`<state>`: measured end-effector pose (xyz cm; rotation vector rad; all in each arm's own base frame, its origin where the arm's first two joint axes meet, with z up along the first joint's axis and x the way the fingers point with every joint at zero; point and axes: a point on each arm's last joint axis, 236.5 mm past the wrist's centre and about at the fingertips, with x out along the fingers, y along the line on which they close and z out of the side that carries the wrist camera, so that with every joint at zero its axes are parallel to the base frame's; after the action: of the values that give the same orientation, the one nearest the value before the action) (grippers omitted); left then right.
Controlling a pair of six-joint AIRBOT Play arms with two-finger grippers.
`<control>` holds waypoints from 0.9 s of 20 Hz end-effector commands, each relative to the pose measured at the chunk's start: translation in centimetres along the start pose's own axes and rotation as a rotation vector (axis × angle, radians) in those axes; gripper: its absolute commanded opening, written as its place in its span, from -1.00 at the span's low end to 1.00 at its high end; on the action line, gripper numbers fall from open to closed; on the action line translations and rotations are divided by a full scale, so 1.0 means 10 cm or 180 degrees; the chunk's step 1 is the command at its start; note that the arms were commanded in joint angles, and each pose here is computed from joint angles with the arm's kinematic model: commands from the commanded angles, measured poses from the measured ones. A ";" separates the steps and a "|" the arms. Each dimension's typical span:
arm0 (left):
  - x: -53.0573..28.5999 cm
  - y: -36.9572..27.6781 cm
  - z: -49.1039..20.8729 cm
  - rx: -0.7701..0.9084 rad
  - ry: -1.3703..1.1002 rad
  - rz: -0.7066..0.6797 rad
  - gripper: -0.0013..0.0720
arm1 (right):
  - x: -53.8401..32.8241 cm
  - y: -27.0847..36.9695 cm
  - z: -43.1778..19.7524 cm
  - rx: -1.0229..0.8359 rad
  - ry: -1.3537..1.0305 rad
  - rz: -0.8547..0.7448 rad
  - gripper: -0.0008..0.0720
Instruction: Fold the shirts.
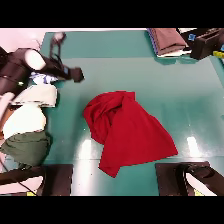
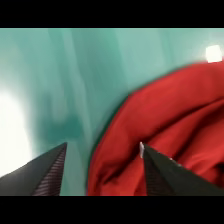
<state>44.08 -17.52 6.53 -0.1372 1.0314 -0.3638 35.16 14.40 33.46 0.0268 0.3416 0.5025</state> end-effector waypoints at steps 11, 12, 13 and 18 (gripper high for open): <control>1.10 -0.18 -0.97 -0.0351 0.1024 -0.0451 0.44 | 0.03 0.03 -0.15 0.0021 0.0197 0.0060 -0.94; 1.10 -0.20 -0.98 -0.0334 0.1032 -0.0459 -0.24 | 0.03 0.03 -0.16 0.0023 0.0205 0.0060 -0.94; 1.09 -0.22 -0.96 -0.0341 0.1024 -0.0477 -0.92 | 0.02 0.04 -0.19 0.0022 0.0249 0.0070 -0.94; 0.42 0.17 -0.09 -0.0350 0.0294 -0.0343 -0.90 | -0.05 -0.30 -1.10 0.0228 0.1259 -0.0154 -0.94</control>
<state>43.28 -20.46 -2.40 -0.2819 1.2596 -0.4503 34.16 13.08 28.05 -0.0126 0.5485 0.4875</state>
